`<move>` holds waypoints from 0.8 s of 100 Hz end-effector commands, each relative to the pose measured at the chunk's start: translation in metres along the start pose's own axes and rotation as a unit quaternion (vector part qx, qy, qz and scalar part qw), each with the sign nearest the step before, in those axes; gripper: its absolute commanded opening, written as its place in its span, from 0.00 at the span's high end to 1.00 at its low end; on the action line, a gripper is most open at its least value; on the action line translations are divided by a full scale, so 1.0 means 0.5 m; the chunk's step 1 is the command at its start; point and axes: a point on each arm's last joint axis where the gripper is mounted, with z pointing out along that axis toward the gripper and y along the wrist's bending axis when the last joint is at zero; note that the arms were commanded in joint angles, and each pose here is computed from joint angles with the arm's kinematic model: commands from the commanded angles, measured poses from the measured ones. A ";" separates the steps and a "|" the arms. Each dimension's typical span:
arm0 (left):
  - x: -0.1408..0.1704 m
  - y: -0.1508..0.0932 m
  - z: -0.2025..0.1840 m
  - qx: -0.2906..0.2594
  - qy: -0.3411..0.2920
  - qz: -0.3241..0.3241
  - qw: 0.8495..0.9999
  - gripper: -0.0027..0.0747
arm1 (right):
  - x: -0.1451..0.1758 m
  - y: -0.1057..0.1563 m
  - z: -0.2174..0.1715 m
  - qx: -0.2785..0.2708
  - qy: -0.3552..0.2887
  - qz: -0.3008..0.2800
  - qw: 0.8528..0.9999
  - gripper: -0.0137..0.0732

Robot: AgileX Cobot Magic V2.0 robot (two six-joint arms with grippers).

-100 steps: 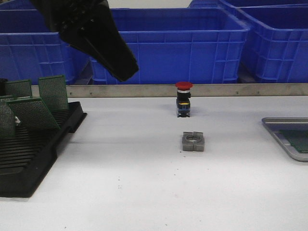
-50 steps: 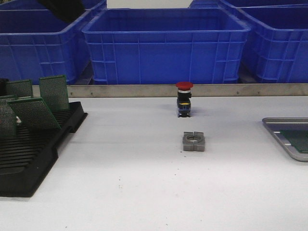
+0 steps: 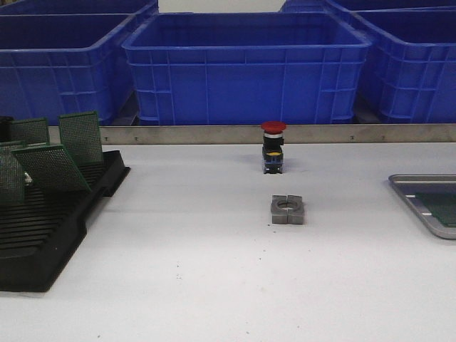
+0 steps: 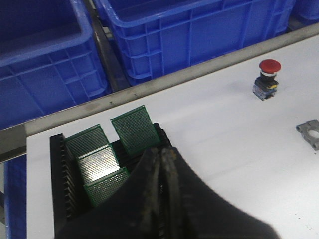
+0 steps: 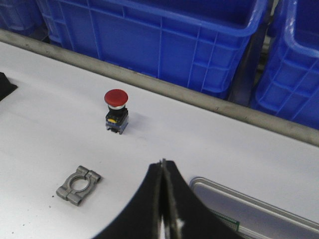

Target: Place circuit board on tray

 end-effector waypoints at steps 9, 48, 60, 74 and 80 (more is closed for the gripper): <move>0.012 0.000 -0.062 -0.065 -0.099 -0.038 0.992 0.99 | 0.001 -0.009 -0.087 0.089 -0.106 -0.005 0.990 0.91; 0.113 -0.022 -0.135 -0.113 -0.179 -0.065 0.975 0.99 | 0.097 0.023 -0.211 0.101 -0.212 -0.013 0.972 0.91; 0.134 -0.031 -0.149 -0.113 -0.193 -0.062 0.973 0.99 | 0.126 0.035 -0.225 0.089 -0.226 -0.018 0.970 0.91; 0.151 -0.037 -0.160 -0.114 -0.206 -0.058 0.970 0.99 | 0.148 0.039 -0.231 0.088 -0.236 -0.019 0.968 0.91; 0.155 -0.038 -0.161 -0.114 -0.208 -0.057 0.970 0.99 | 0.149 0.040 -0.233 0.088 -0.239 -0.020 0.967 0.91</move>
